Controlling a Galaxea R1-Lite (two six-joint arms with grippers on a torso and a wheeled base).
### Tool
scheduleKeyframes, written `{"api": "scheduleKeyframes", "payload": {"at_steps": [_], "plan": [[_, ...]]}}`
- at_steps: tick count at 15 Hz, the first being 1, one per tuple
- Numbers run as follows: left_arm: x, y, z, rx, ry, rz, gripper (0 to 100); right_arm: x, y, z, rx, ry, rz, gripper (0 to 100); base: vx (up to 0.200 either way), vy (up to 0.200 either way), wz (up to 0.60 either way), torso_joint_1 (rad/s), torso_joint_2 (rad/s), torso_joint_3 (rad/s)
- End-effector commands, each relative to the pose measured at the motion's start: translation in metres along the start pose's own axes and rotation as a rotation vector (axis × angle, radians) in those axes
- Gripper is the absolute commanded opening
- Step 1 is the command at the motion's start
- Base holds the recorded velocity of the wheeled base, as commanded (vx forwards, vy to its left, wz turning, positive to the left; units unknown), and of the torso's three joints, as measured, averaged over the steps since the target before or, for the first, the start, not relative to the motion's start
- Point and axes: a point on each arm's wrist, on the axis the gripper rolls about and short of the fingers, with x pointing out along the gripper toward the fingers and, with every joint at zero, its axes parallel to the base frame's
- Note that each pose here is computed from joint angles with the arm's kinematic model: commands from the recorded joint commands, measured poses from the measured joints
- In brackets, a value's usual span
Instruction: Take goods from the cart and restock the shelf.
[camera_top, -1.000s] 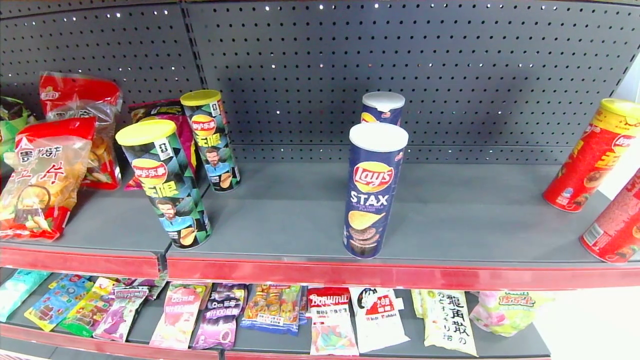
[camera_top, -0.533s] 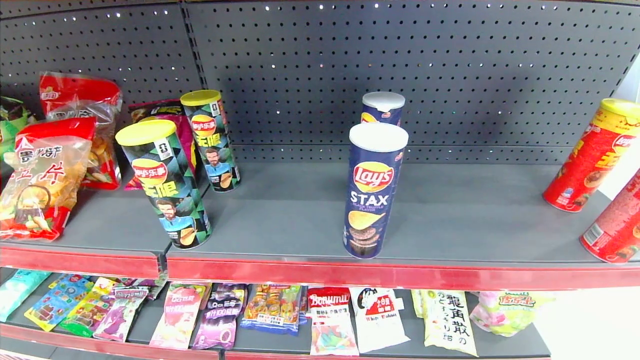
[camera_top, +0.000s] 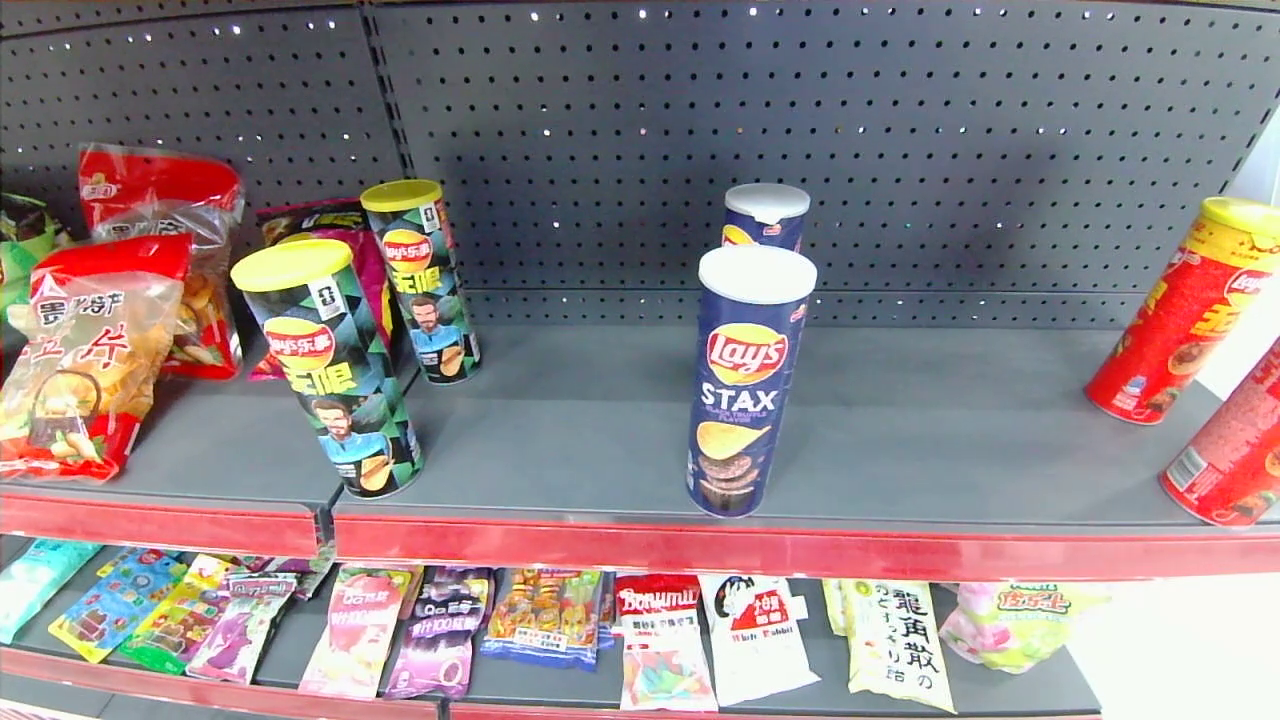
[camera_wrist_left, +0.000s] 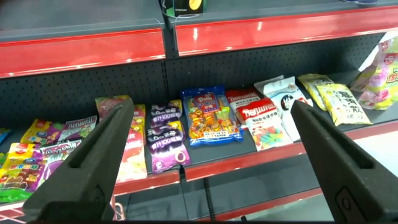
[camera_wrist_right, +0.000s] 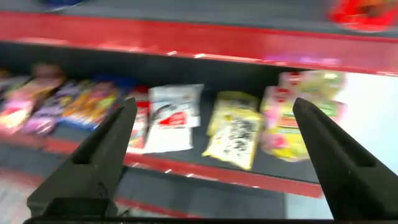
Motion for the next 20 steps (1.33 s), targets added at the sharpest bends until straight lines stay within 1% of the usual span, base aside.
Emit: {"api": "scheduleKeyframes", "payload": {"at_steps": [1,2,3,4,5,7,14,15,20], "plan": [[0.0,0.0,0.0001,-0.001,0.0,-0.001,100,-0.0026,0.0007,-0.0014,-0.004,-0.039,-0.051,100,0.0,0.0,0.0,0.0,0.0,0.0],[-0.0001,0.0,0.0,0.001,-0.002,-0.001,100,-0.0014,-0.0013,-0.0073,0.003,-0.024,-0.126,100,0.0,0.0,0.0,0.0,0.0,0.0],[-0.0001,0.0,0.0,0.001,-0.002,-0.001,100,-0.0016,-0.0018,-0.007,0.024,-0.026,-0.145,100,0.0,0.0,0.0,0.0,0.0,0.0],[0.0,0.0,-0.0004,0.001,0.0,-0.001,100,-0.0026,-0.0017,-0.0078,0.009,-0.037,-0.098,100,0.0,0.0,0.0,0.0,0.0,0.0],[0.0,0.0,-0.0004,0.001,0.0,-0.001,100,-0.0041,-0.0017,-0.0082,0.002,-0.059,-0.08,100,0.0,0.0,0.0,0.0,0.0,0.0],[0.0,0.0001,-0.0004,0.001,0.0,0.003,100,-0.0057,-0.0012,-0.0088,0.008,-0.082,-0.08,100,0.0,0.0,0.0,0.0,0.0,0.0],[0.0,0.0001,-0.0004,0.001,0.0,0.003,100,-0.0057,-0.0013,-0.009,0.005,-0.08,-0.085,100,0.0,0.0,0.0,0.0,0.0,0.0],[0.0,0.0001,-0.0004,0.001,0.0,0.003,100,-0.0057,-0.0013,-0.009,0.004,-0.08,-0.085,100,0.0,0.0,-0.6,0.002,0.0,0.007],[-0.0001,0.0001,0.0,0.001,-0.002,0.003,100,-0.0057,-0.0013,-0.009,0.004,-0.08,-0.085,100,0.0,0.0,0.0,0.0,0.0,0.0]]}}
